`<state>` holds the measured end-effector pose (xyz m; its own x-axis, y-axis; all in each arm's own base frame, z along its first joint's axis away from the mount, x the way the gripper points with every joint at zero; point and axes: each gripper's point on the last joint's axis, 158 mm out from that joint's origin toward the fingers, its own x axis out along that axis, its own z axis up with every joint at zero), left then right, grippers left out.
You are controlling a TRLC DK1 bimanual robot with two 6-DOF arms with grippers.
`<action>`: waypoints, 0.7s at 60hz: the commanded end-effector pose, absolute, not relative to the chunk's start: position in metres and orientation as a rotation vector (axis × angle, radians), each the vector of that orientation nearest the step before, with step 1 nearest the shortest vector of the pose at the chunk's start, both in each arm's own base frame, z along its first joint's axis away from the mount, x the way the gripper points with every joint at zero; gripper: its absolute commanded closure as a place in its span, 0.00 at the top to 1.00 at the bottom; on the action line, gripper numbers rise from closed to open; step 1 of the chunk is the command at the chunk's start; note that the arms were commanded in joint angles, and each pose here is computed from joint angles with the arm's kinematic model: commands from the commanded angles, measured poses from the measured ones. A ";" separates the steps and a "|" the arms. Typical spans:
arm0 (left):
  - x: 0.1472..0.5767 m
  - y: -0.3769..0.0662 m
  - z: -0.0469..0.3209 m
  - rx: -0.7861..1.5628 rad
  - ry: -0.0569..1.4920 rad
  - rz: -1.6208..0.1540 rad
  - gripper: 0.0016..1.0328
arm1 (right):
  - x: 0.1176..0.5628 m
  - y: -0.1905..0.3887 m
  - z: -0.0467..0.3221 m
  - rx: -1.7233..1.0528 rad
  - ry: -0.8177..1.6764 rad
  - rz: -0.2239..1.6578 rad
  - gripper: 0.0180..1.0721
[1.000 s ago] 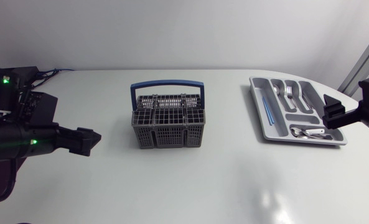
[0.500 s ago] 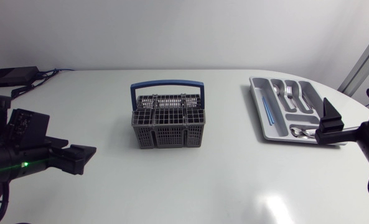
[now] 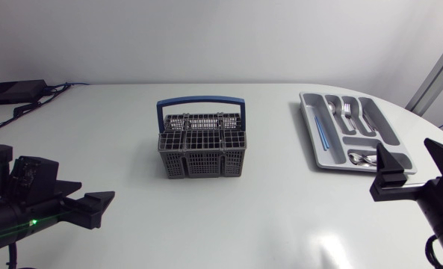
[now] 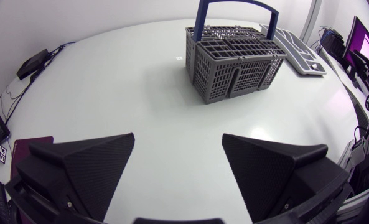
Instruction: Unload the cutlery basket into the drawer organizer.
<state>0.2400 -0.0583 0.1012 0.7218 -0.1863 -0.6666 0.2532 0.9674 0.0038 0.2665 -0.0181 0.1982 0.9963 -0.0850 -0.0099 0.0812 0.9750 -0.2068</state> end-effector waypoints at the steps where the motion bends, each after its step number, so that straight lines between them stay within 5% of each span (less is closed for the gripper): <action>1: 0.237 -0.054 0.092 0.113 0.723 -0.235 0.96 | 0.264 -0.013 0.180 -0.141 0.040 -0.062 0.95; 13: 0.229 -0.054 0.079 0.114 0.721 -0.241 0.96 | 0.257 -0.006 0.161 -0.053 0.050 -0.029 0.95; 42: 0.249 -0.030 0.113 0.038 0.384 -0.126 0.96 | 0.254 -0.002 0.149 0.000 0.057 -0.010 0.95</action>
<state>0.2484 -0.0355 0.1158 0.9048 -0.1359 -0.4036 0.1555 0.9877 0.0160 0.2539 -0.0038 0.1578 0.9990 -0.0176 -0.0404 0.0164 0.9994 -0.0292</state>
